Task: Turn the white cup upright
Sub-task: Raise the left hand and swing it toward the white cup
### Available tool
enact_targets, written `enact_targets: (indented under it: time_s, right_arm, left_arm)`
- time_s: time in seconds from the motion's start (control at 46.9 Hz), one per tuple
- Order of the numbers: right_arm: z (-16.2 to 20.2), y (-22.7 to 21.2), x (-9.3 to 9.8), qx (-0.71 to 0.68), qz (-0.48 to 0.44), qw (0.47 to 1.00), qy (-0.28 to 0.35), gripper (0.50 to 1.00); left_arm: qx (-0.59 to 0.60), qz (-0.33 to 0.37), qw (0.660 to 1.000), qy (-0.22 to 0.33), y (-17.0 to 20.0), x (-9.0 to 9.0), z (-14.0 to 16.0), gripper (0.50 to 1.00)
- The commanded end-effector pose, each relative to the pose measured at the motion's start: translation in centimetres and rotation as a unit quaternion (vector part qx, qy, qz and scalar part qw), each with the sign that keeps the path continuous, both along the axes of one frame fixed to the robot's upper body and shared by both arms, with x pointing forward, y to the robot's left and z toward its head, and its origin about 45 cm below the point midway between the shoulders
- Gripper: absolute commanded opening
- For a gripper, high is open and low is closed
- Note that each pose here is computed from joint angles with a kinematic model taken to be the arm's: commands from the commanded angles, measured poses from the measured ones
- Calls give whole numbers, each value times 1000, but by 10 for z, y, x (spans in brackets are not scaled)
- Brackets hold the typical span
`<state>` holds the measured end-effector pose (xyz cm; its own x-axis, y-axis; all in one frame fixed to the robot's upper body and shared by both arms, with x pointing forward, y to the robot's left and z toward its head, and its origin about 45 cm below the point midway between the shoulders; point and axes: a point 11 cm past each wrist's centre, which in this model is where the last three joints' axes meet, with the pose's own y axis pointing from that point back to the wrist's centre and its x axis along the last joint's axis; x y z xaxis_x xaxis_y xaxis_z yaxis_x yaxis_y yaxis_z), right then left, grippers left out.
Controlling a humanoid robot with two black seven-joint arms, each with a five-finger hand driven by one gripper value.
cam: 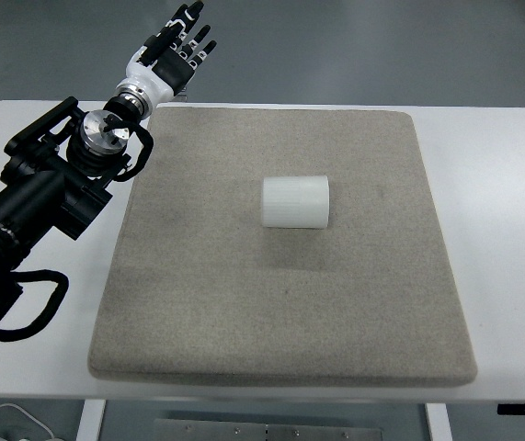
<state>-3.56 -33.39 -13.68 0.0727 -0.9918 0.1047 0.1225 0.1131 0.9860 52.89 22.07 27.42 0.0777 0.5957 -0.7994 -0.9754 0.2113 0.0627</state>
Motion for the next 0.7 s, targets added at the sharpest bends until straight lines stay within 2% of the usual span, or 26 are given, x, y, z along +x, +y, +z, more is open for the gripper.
enact_targets:
  time_s: [0.0, 0.426, 0.682]
  right_arm:
    - [0, 0, 0, 0, 0, 1000, 0, 930]
    - [0, 0, 0, 0, 0, 1000, 0, 930]
    - [0, 0, 0, 0, 0, 1000, 0, 930]
  left_arm:
    - [-1, 0, 1000, 0, 0, 0, -1, 994]
    - [5, 6, 1000, -8, 8, 3, 6, 994]
    - [22, -53, 997, -58, -18, 1, 24, 994]
